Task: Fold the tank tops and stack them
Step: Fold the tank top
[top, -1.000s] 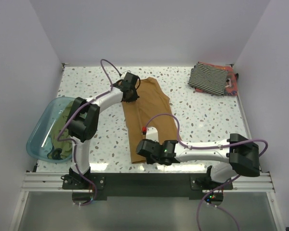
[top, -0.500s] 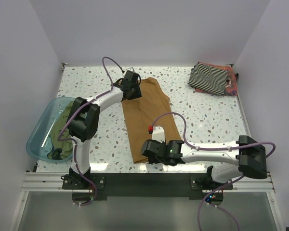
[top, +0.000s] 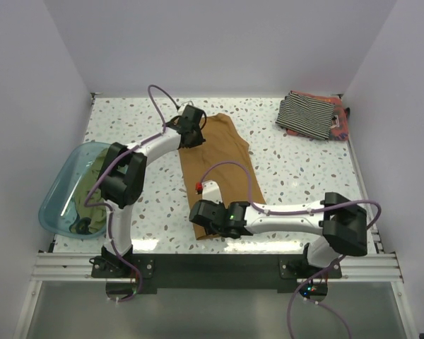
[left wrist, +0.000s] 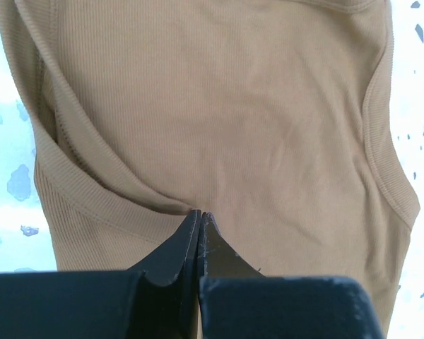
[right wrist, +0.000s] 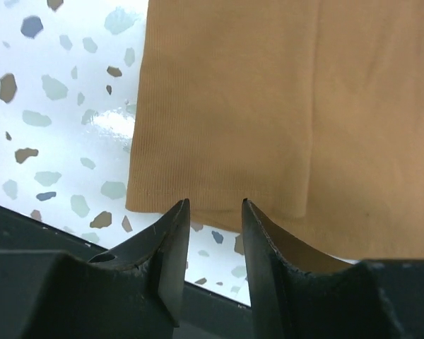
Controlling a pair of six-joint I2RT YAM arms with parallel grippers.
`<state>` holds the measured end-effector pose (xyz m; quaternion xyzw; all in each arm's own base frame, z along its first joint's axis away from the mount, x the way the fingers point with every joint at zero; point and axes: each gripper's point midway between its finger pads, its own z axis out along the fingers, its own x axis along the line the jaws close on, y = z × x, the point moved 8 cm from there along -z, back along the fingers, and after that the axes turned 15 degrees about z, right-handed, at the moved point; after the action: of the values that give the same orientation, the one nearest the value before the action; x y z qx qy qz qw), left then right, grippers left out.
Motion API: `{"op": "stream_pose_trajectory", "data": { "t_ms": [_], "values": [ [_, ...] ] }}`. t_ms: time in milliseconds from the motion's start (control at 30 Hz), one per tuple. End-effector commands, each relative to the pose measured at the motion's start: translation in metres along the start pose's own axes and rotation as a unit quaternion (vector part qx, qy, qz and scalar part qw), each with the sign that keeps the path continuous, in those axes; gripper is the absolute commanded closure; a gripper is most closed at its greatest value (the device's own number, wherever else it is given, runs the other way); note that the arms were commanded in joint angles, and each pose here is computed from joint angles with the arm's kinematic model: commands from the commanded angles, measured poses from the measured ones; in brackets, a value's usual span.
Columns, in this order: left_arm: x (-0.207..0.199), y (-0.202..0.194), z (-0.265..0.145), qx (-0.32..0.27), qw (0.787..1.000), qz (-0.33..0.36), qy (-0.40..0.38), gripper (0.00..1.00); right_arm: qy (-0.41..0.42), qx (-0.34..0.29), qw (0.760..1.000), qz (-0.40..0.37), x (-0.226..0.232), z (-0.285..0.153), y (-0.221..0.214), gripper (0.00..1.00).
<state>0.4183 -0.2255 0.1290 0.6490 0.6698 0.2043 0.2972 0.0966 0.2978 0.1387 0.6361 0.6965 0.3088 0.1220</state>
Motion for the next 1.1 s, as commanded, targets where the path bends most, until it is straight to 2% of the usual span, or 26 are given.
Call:
{"op": "stream_pose_trajectory", "data": {
  "t_ms": [0, 167, 333, 600, 700, 867, 900, 1000, 1067],
  "values": [
    [0.002, -0.002, -0.006, -0.007, 1.0, -0.006, 0.005, 1.0, 0.043, 0.002, 0.999, -0.028, 0.018, 0.013, 0.003, 0.62],
    [0.004, -0.012, 0.008, 0.011, 1.0, 0.006, 0.009, 1.0, 0.066, 0.046, 0.996, -0.04, 0.03, 0.037, -0.02, 0.66],
    [0.007, -0.017, 0.015, 0.018, 1.0, 0.019, 0.015, 1.0, 0.098, 0.074, 0.991, -0.043, 0.049, 0.043, -0.04, 0.7],
    [0.026, 0.003, 0.025, 0.018, 0.999, 0.029, -0.013, 1.0, 0.189, 0.089, 0.977, -0.042, 0.103, 0.047, -0.033, 0.7],
    [0.033, 0.013, 0.026, 0.021, 0.998, 0.037, -0.055, 0.96, 0.198, 0.072, 0.976, -0.051, 0.116, 0.049, -0.023, 0.68],
    [0.033, 0.041, 0.005, -0.015, 0.994, 0.047, -0.1, 0.78, 0.238, 0.035, 0.969, -0.046, 0.123, 0.033, 0.011, 0.52],
    [0.034, 0.047, 0.001, -0.023, 0.993, 0.051, -0.104, 0.75, 0.245, 0.031, 0.968, -0.048, 0.123, 0.029, 0.017, 0.5],
    [0.03, 0.067, -0.019, -0.053, 0.99, 0.051, -0.123, 0.57, 0.238, 0.006, 0.971, -0.02, 0.102, 0.014, 0.051, 0.5],
    [0.027, 0.08, -0.035, -0.073, 0.988, 0.048, -0.129, 0.52, 0.242, -0.017, 0.97, 0.014, 0.084, -0.008, 0.079, 0.5]
  ]
}}
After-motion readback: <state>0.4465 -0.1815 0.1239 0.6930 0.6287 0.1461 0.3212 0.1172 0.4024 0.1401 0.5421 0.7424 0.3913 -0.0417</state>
